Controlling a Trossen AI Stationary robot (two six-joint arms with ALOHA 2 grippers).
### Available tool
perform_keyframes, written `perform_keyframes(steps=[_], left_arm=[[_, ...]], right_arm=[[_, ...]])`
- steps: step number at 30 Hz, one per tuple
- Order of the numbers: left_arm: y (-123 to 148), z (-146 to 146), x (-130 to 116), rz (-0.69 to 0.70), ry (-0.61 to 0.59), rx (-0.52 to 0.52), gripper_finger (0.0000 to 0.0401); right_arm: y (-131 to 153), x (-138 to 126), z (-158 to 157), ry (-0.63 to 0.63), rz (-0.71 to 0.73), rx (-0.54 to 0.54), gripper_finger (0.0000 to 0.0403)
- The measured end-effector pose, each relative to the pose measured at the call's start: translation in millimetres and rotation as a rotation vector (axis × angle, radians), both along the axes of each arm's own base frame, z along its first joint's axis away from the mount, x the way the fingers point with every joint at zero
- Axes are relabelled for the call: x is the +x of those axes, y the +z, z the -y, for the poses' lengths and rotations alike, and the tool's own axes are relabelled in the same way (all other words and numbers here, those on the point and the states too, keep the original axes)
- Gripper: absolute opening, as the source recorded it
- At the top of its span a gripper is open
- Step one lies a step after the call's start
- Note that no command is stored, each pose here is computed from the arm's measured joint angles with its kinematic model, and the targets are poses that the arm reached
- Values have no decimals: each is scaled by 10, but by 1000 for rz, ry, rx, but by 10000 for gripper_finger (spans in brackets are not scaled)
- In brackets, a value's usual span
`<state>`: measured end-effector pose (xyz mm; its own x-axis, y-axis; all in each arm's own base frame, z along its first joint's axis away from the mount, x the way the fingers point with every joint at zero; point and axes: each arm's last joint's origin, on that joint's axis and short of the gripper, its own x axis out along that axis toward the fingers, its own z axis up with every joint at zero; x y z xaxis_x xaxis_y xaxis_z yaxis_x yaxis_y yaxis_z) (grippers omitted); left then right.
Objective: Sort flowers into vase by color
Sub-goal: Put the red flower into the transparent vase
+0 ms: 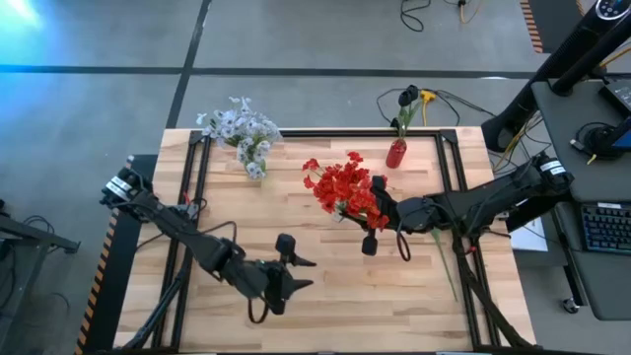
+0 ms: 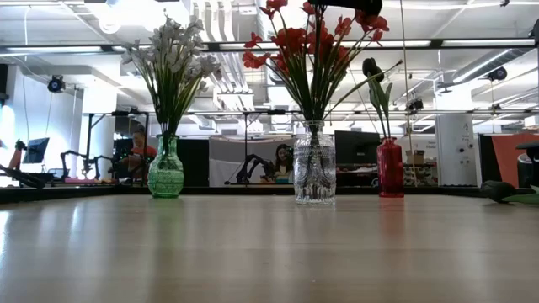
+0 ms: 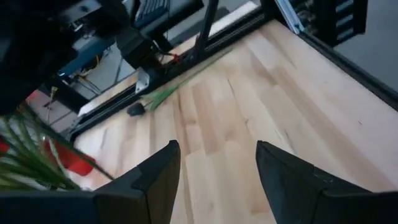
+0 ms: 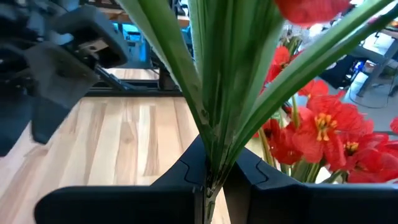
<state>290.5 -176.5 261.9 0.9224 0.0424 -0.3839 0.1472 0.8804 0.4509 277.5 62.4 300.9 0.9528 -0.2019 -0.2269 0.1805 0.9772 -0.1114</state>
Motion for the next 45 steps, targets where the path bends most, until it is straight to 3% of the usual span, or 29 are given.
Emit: perform_keyframes(steps=[14,19,45], left_arm=[[-167,-435,-639,321,-4,-223,191],[-295,-524,-764,377,-3,-251,191],[-258,-512,-732,414,4,-232,191]], right_arm=[[-11,6,-3,-7,-3,-5,22],[-10,7,-3,-7,-3,-5,22],[-11,7,-3,-8,-3,-6,22]])
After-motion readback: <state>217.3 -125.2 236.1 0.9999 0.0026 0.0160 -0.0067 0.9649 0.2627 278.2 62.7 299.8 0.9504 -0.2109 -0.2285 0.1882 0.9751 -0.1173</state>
